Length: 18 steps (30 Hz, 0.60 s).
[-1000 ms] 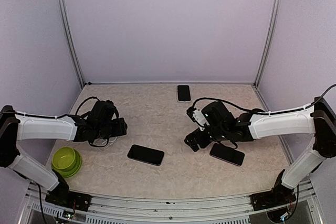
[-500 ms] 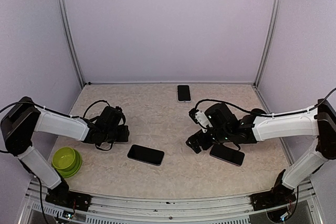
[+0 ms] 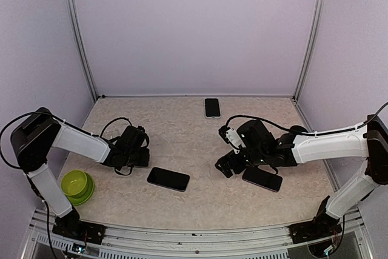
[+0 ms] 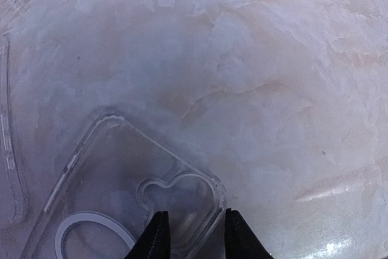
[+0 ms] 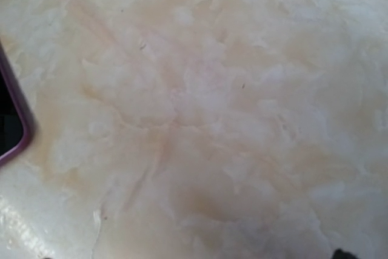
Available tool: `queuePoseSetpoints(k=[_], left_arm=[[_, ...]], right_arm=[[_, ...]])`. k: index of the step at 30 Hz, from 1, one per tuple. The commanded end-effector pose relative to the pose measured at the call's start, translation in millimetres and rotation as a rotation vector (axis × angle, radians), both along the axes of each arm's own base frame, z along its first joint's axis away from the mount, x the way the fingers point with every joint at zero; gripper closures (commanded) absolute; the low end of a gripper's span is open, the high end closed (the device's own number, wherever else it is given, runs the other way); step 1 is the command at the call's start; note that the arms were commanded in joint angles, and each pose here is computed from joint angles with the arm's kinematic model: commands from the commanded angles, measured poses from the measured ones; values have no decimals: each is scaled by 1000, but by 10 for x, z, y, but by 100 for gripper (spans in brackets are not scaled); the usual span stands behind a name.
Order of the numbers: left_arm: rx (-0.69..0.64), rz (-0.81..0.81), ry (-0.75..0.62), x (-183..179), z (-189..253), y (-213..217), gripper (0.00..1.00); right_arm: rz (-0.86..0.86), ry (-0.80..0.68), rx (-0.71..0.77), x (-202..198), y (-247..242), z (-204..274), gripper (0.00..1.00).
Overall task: Put the phone into the phone case
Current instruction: Pick up the phone case from the corner of the board.
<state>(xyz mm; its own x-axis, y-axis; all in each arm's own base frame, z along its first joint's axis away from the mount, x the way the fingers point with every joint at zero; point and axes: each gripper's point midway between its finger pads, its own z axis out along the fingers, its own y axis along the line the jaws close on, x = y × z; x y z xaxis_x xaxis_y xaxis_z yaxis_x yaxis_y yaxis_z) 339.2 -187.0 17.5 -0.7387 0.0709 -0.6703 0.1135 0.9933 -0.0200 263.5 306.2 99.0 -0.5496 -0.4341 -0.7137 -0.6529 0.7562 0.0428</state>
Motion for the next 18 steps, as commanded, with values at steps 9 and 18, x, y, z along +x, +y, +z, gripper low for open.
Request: queuePoseSetpoints(k=[9, 18], left_arm=[[-34, -82, -14, 75, -34, -174, 95], [-76, -210, -105, 164, 251, -496, 100]], right_arm=[[-12, -11, 16, -4, 11, 106, 2], [-88, -25, 10, 94, -48, 242, 1]])
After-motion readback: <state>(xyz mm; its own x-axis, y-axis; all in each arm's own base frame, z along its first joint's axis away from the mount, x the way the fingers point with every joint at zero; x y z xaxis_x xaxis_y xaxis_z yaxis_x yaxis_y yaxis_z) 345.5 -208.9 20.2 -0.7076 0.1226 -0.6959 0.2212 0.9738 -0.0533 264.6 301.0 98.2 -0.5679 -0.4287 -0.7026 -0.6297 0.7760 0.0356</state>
